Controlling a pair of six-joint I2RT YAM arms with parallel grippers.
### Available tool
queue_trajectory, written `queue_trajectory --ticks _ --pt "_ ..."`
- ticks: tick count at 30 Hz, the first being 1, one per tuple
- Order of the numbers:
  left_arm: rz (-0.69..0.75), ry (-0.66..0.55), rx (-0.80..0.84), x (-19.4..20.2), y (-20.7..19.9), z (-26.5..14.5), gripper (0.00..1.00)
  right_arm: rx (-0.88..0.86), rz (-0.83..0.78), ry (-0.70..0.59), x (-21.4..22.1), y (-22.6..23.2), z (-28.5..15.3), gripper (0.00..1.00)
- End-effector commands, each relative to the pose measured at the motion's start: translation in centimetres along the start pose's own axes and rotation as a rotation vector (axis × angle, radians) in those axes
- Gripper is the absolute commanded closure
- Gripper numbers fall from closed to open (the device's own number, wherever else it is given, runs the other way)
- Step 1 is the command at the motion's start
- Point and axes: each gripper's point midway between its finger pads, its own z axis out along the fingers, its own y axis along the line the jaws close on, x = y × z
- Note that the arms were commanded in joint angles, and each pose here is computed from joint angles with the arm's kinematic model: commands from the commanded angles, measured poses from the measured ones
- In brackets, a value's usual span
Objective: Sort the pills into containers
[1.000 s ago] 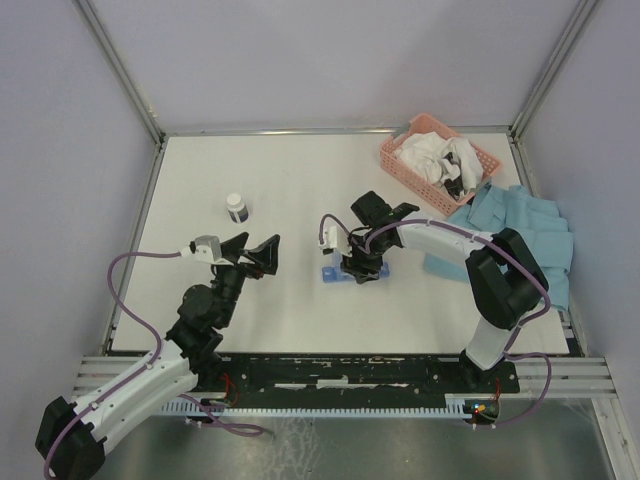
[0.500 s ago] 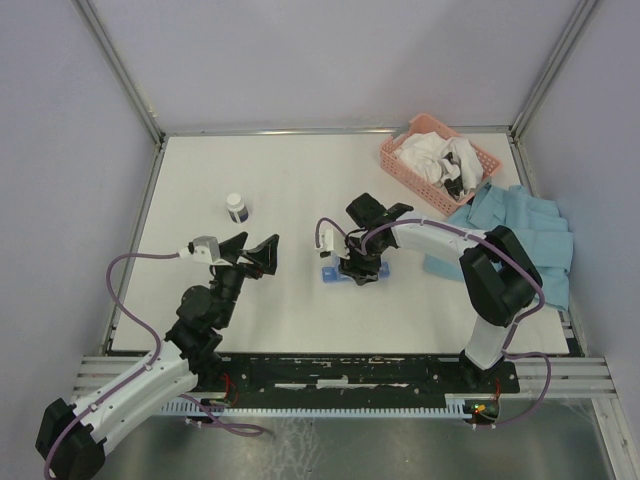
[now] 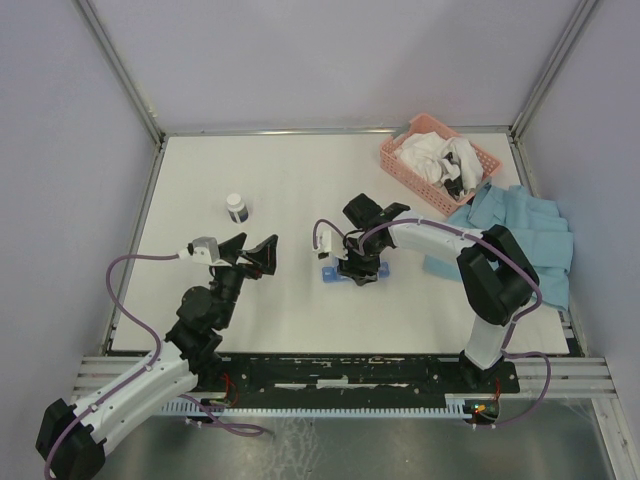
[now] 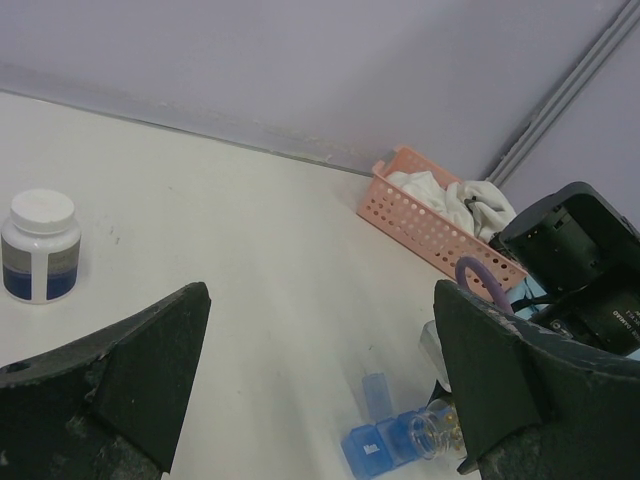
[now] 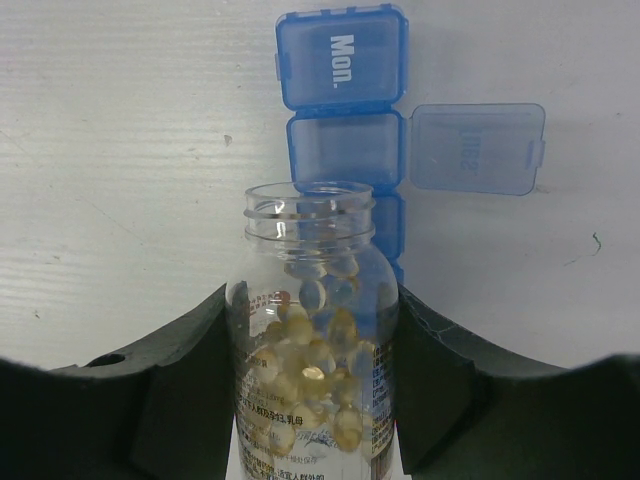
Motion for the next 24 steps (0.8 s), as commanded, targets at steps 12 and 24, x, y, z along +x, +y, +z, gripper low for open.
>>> queue_trajectory --ticks 12,24 --pt "-0.047 -0.042 -0.003 -1.10 -0.25 0.09 0.01 0.032 -0.020 0.008 -1.28 -0.79 -0.70 0.95" --pt "-0.045 -0.041 -0.004 -1.13 -0.24 0.12 0.01 0.045 -0.019 0.007 -1.46 -0.89 -0.70 0.95"
